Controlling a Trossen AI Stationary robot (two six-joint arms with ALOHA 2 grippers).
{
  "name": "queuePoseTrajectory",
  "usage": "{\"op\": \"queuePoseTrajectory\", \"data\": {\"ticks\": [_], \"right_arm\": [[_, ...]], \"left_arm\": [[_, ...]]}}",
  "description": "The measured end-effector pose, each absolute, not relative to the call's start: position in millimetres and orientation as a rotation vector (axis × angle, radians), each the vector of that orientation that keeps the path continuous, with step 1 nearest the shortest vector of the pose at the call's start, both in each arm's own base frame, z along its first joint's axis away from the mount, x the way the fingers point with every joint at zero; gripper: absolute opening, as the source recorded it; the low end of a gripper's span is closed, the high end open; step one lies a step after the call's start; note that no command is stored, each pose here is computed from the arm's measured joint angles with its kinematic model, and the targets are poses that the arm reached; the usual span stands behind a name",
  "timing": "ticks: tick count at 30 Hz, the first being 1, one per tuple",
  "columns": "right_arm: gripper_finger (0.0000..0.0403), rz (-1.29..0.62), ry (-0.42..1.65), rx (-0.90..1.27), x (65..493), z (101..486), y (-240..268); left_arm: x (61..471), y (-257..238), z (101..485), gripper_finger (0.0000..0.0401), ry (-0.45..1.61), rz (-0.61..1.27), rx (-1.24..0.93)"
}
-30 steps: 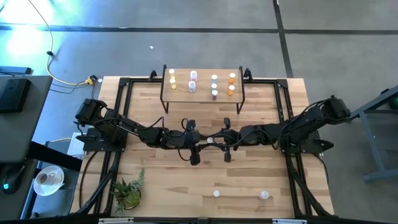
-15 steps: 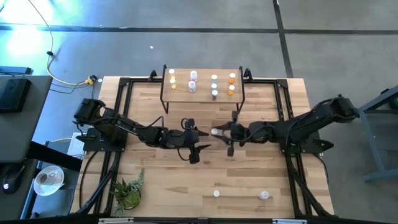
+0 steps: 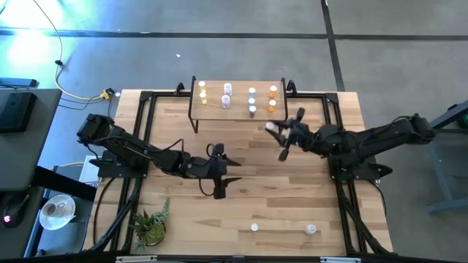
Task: Pick and place medicine bottles onto shelf by color
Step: Put the orange pill bottle on the shelf aligned with the orange pill bottles
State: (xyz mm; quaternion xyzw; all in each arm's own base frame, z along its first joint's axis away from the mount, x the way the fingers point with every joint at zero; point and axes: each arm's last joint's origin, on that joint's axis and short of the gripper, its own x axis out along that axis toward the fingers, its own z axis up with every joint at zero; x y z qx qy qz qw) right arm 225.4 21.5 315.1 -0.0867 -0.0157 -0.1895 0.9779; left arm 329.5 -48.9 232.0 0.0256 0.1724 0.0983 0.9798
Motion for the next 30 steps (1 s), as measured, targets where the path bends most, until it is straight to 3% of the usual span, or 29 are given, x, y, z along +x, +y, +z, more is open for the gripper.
{"op": "queuePoseTrajectory", "data": {"ticks": [5,15,30], "right_arm": [[0.0106,-0.484,-0.017,-0.173,219,313,4],[0.0106,-0.634,0.063,-0.068,212,263,-31],[0.0106,-0.683,0.111,-0.036,211,227,-50]], "left_arm": [[321,-54,241,0.0211,0.348,0.195,0.059],[313,-60,249,0.0211,0.354,0.19,0.07],[313,-58,249,0.0211,0.35,0.222,0.074]]}}
